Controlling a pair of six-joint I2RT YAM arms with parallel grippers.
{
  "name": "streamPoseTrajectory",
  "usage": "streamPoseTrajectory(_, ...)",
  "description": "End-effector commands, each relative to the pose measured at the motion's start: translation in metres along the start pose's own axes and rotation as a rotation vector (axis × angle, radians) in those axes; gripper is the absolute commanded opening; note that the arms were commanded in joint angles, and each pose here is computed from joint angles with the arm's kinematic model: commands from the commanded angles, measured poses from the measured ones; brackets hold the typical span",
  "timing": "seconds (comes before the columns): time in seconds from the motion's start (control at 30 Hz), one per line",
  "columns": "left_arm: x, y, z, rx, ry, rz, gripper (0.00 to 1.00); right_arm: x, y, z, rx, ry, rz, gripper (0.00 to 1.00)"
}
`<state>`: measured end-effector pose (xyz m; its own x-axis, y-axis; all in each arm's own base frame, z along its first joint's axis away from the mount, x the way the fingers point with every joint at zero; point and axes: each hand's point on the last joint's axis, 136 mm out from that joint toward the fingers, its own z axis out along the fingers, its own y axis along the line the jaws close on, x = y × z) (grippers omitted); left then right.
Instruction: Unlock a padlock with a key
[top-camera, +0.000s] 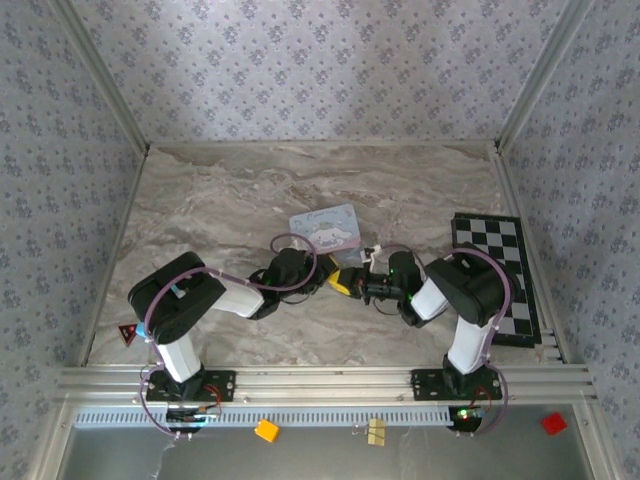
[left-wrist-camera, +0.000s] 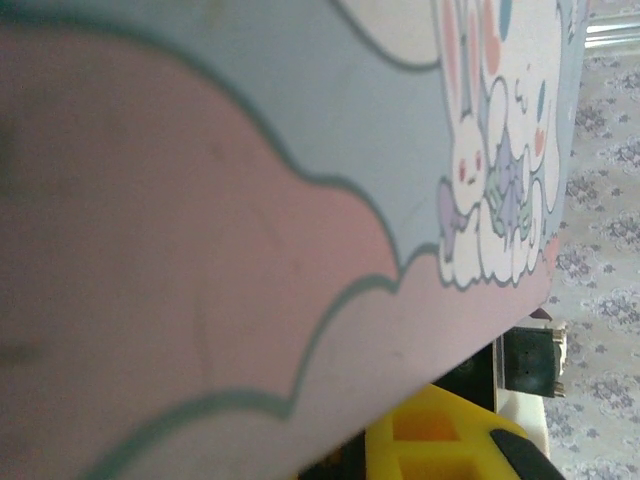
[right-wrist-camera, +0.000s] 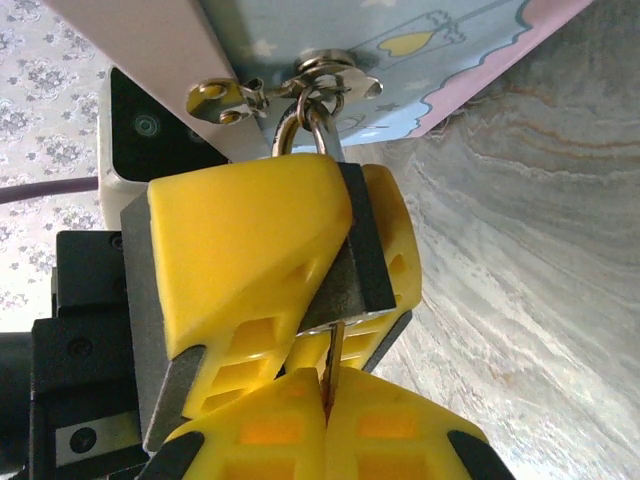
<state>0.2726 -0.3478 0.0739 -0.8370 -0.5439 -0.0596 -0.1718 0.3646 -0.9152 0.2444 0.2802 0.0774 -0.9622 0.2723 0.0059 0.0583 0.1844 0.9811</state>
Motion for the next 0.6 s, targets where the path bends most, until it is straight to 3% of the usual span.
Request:
streamPoseTrajectory(0.0,0.050,-0.030,-0.008,0.103,0.213,0.006,0.00,-0.031,0.001,-0.009,-0.003,-0.132,-0.050,0.00)
streamPoseTrajectory(0.57,0.041,-0.029,-0.015,0.093,0.178,0.004,0.00,-0.041,-0.011,-0.023,0.039,-0.177,-0.028,0.00)
